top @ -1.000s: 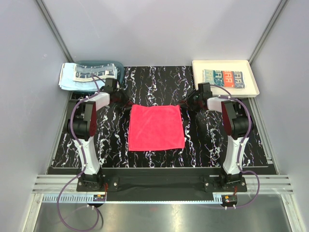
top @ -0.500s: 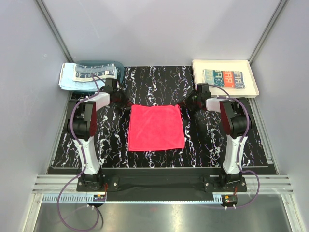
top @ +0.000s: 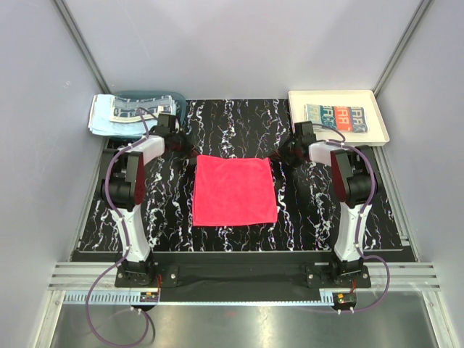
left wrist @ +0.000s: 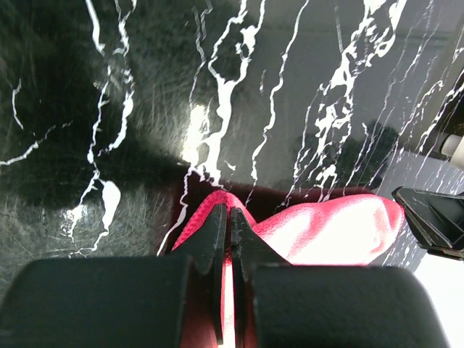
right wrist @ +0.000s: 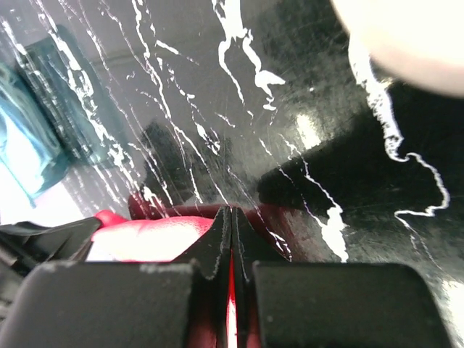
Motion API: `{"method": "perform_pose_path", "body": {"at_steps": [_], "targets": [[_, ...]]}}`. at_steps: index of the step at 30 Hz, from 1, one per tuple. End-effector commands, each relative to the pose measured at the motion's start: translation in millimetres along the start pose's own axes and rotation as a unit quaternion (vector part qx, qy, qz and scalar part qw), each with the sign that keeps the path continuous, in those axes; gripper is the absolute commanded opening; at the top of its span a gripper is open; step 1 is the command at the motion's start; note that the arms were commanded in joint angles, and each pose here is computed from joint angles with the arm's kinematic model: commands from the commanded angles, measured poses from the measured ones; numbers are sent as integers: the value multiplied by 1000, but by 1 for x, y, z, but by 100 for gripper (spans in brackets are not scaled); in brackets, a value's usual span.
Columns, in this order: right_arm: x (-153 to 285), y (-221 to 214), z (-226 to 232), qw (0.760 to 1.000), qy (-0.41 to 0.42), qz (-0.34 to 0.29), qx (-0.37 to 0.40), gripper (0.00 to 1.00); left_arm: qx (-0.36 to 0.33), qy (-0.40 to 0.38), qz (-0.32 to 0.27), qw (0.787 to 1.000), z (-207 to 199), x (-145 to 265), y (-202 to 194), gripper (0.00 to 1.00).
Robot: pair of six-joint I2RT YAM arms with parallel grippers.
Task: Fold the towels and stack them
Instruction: Fold the towel
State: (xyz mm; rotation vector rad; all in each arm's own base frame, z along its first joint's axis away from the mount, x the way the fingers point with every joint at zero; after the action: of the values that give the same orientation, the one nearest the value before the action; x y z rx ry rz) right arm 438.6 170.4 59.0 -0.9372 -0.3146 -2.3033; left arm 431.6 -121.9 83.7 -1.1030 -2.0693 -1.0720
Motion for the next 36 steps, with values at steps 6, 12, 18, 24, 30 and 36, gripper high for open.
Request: {"method": "perform_pose_path", "body": {"at_steps": [6, 12, 18, 24, 30, 36], "targets": [[24, 9, 31, 998, -2, -37, 46, 25, -28, -8, -33, 999, -11, 11, 23, 0], [25, 3, 17, 999, -10, -36, 28, 38, -25, -7, -32, 999, -8, 8, 21, 0], [22, -5, 12, 1000, 1, -18, 4, 40, -24, -6, -32, 999, -8, 8, 21, 0], [29, -6, 16, 1000, 9, -24, 0, 40, -26, -5, -32, 999, -8, 7, 20, 0], [35, -7, 17, 1000, 12, -27, -2, 40, -23, -3, -30, 999, -6, 5, 19, 0], [35, -9, 19, 999, 18, -25, -8, 40, -23, -3, -31, 999, -5, 4, 20, 0]]}}
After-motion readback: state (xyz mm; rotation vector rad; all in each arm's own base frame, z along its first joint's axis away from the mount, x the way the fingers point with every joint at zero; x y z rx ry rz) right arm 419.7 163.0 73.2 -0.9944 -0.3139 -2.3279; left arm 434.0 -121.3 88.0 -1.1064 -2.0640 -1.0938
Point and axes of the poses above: each gripper's point midway between its finger pads, its own x axis back along the fingers, its own z axis along the line the jaws close on, y = z × x, the point moved 5 cm from there along x, back along the fingers, and after that the axes turned 13 degrees about -x, right-handed, at the moved point
